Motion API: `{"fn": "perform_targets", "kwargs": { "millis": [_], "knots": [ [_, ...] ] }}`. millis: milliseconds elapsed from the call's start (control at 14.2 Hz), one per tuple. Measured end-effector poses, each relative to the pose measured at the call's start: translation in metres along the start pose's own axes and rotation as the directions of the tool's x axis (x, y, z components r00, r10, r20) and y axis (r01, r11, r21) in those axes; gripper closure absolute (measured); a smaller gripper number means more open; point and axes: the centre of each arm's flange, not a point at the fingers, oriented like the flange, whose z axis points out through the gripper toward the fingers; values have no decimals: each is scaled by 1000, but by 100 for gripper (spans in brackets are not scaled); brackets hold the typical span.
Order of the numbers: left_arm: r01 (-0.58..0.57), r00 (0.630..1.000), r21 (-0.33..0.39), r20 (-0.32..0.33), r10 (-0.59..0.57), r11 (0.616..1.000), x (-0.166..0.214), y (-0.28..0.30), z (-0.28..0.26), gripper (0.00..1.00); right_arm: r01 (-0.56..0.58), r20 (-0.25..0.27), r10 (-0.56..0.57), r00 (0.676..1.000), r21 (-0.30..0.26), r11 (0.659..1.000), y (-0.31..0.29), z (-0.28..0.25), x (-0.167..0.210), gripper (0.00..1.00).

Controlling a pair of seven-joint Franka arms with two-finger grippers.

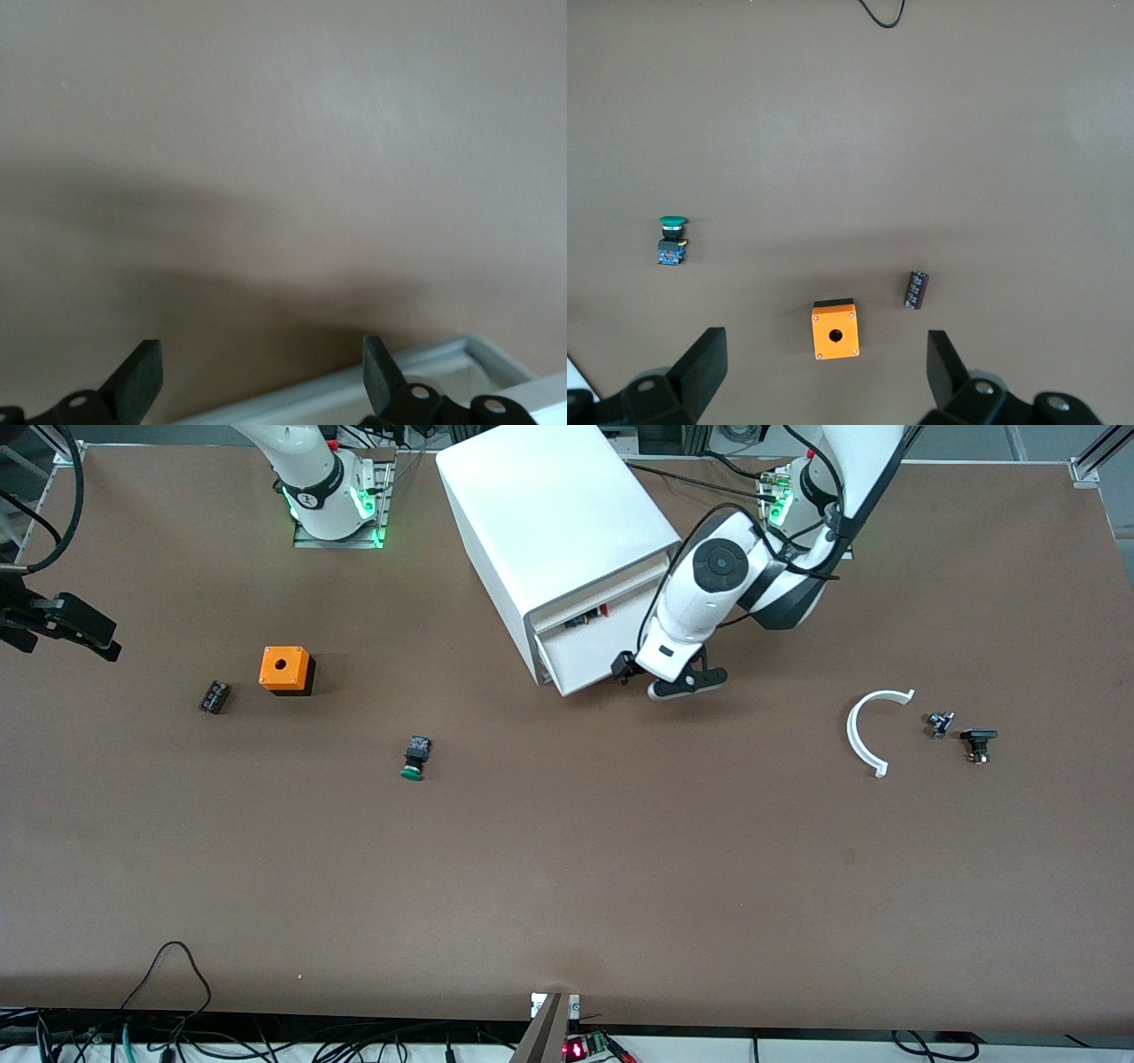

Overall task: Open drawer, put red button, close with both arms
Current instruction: 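Push the drawer closed with the left gripper while the right gripper retracts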

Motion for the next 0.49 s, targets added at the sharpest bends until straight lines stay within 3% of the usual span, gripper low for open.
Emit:
{"fn": "perform_targets", "kwargs": {
  "millis": [494],
  "knots": [
    [-101,994,16,36,101,995,-55,20,4,0,65,26,-66,998,4,998,1,12,-9,0]
  ]
}}
